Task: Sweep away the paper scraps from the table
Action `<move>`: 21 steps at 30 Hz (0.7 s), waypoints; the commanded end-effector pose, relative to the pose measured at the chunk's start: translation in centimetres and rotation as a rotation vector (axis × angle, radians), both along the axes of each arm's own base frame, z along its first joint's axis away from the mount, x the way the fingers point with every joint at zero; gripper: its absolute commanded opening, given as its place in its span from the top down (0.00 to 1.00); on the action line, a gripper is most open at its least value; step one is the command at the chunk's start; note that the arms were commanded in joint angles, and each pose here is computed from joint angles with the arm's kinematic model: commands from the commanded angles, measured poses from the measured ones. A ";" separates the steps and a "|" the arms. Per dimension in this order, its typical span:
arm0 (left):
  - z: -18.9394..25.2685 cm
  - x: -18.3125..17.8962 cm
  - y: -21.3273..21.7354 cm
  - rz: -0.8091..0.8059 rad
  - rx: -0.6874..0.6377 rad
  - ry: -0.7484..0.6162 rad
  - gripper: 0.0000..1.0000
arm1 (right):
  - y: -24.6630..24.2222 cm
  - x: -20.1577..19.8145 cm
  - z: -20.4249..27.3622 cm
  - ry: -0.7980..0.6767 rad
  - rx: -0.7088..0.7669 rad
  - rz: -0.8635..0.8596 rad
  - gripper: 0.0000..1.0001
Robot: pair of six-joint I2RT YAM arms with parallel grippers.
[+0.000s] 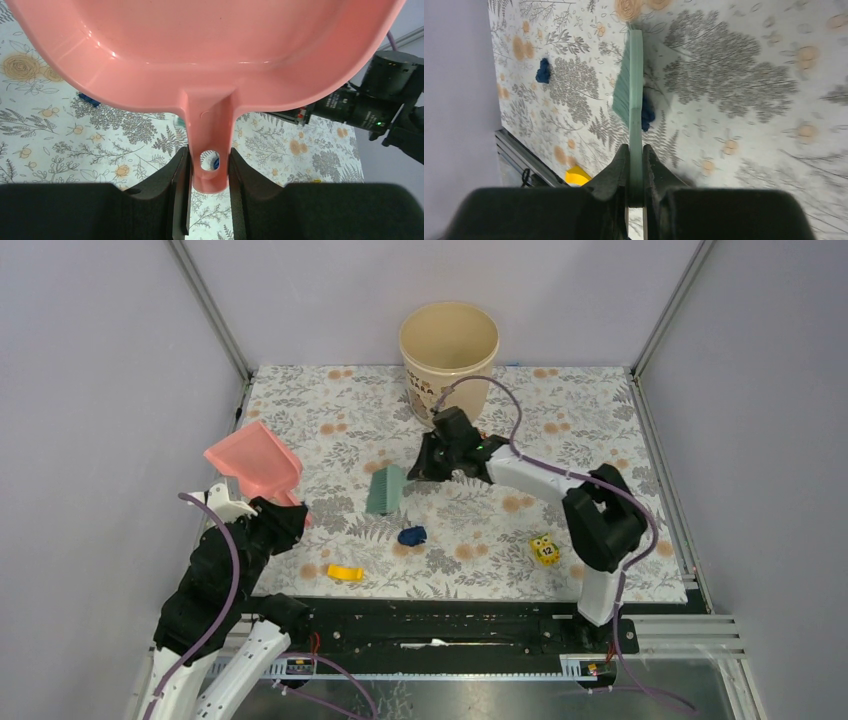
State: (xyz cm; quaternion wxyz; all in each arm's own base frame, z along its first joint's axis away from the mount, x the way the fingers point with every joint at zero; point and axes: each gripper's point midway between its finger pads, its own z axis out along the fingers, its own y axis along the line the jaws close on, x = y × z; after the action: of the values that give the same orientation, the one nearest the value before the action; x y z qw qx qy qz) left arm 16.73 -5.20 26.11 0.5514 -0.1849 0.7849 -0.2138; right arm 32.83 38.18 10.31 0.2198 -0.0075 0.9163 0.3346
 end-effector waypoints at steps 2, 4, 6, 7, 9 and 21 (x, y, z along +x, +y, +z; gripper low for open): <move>2.4 0.3 -0.6 -0.025 -0.049 -0.094 1.00 | -2.3 -1.6 3.3 -0.111 -0.001 0.248 1.00; 2.5 0.3 -0.7 -0.030 -0.049 -0.095 1.00 | -0.8 -2.2 5.5 -0.131 0.086 0.313 1.00; 2.8 0.3 -0.9 -0.038 -0.054 -0.092 1.00 | 0.9 -2.6 7.2 -0.154 0.143 0.365 1.00; 2.9 0.2 -1.1 -0.045 -0.061 -0.092 1.00 | 1.8 -2.8 7.8 -0.162 0.160 0.385 1.00; 2.9 0.2 -1.1 -0.050 -0.063 -0.091 1.00 | 3.7 -2.8 7.9 -0.154 0.172 0.383 1.00; 3.3 0.2 -0.4 -0.019 -0.038 -0.080 1.00 | 15.3 -3.4 7.0 -0.117 0.328 0.468 1.00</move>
State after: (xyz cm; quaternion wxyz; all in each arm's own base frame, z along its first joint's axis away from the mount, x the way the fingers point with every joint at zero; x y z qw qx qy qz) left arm 16.46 -5.64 27.35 0.5571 -0.1785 0.7767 -0.2336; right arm 30.07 49.69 16.27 0.1879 -0.1857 0.8349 0.4829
